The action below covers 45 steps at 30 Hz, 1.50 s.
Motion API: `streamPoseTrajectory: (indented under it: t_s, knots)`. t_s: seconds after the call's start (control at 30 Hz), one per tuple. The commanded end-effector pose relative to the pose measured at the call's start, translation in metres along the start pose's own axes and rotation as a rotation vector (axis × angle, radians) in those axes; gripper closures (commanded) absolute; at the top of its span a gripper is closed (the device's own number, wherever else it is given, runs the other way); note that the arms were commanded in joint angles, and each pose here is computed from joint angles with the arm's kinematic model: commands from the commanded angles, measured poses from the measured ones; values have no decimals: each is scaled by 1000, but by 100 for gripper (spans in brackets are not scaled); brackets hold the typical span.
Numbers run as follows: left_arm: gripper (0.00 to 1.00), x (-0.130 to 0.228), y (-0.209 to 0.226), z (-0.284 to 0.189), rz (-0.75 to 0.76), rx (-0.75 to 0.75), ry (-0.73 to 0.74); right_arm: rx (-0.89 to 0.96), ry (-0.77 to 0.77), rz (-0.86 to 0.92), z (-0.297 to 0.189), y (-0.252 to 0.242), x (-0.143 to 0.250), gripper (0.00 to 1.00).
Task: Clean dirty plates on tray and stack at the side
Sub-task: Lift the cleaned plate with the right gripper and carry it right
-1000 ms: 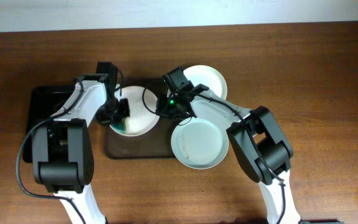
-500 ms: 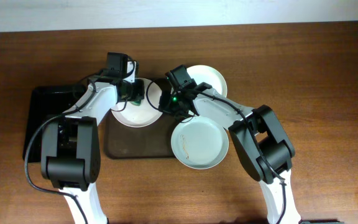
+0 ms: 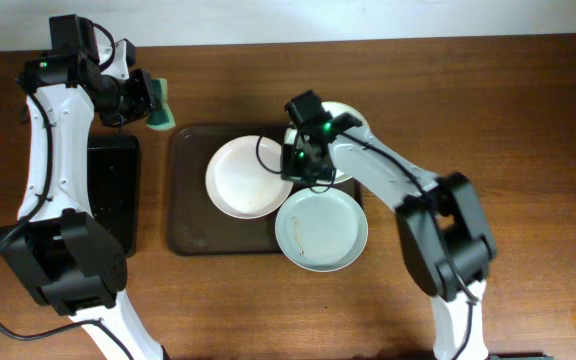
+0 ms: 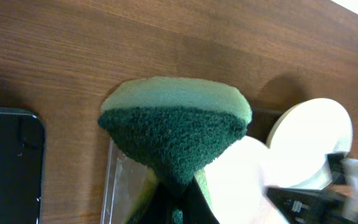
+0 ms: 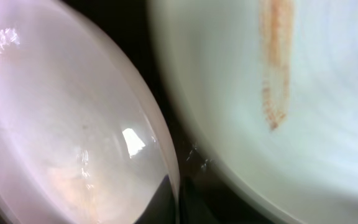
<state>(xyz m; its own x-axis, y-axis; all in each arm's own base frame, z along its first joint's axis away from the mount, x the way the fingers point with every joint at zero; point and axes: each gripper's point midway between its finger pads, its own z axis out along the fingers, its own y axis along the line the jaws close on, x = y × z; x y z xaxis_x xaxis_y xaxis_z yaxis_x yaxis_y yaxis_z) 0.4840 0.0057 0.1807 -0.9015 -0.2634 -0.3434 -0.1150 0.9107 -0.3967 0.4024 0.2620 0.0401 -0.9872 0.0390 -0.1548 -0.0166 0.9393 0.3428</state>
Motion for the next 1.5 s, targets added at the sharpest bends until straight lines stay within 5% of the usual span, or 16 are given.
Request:
streamPoseTrajectory:
  t_s: [0.0, 0.07, 0.2, 0.27, 0.7, 0.97, 1.13, 1.23, 1.27, 1.47]
  knots:
    - [99, 1, -6, -2, 0, 13, 4, 139, -323, -189, -116, 19, -40, 96]
    - [100, 7, -6, 7, 17, -21, 25, 212, -459, -291, -163, 36, -37, 96]
    - [100, 17, -12, 30, 45, -57, 72, 642, -749, -378, -211, 53, -16, 96]
    - [100, 29, -5, 55, 31, -66, 142, 748, -932, -312, -239, 65, -5, 96]
    - [99, 63, -34, 88, 88, -59, 266, 1043, -1266, -169, -313, 59, -1, 96]
    - [99, 61, -32, 88, 92, -76, 256, 849, -1084, -239, -279, 60, -7, 96]
    - [99, 60, -31, 88, 93, -76, 255, 449, -602, -138, -240, -8, -19, 96]
    - [99, 60, -31, 88, 94, -80, 254, 299, -420, 107, -241, -89, -30, 96]
    - [100, 58, -23, 88, 100, -125, 244, 338, -405, 273, -258, -154, -33, 96]
    - [100, 57, -23, 88, 102, -129, 238, 395, -376, 755, -272, -335, 13, 96]
